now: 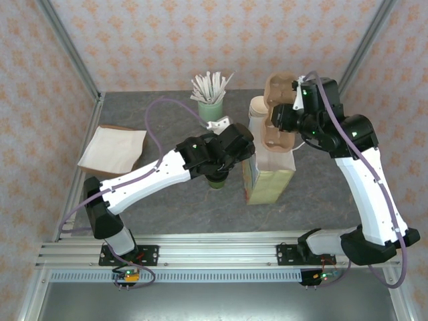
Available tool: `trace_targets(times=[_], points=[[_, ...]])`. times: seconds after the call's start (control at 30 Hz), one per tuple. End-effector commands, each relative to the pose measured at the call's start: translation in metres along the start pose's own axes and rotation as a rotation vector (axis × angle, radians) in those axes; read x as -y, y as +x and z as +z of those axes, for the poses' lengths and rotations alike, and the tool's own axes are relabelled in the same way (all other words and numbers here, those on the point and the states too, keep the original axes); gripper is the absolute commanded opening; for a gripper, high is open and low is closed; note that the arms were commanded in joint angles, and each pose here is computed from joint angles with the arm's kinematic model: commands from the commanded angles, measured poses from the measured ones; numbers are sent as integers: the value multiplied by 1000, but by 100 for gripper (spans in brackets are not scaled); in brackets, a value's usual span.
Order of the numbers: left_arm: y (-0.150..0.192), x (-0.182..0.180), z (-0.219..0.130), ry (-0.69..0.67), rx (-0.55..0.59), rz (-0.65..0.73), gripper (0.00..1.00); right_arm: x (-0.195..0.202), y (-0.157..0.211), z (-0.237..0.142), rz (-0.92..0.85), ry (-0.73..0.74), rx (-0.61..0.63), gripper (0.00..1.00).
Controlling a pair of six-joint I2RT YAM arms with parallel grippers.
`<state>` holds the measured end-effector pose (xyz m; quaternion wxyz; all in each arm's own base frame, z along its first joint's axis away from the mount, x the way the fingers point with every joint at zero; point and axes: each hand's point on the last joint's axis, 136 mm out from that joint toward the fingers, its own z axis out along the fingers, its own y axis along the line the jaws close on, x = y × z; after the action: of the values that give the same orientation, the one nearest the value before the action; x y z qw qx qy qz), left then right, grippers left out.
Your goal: Pack the takeout coffee
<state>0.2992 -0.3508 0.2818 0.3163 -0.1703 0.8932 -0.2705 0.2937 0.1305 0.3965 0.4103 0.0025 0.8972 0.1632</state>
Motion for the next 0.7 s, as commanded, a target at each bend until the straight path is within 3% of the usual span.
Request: trace_targets(times=[0.0,0.67], points=[[-4,7,-7,51,-5,4,51,0,3,2,8,1,4,30],[-22,0,-27,66,42,37,51,19,54,37,-28,90,-154,30]])
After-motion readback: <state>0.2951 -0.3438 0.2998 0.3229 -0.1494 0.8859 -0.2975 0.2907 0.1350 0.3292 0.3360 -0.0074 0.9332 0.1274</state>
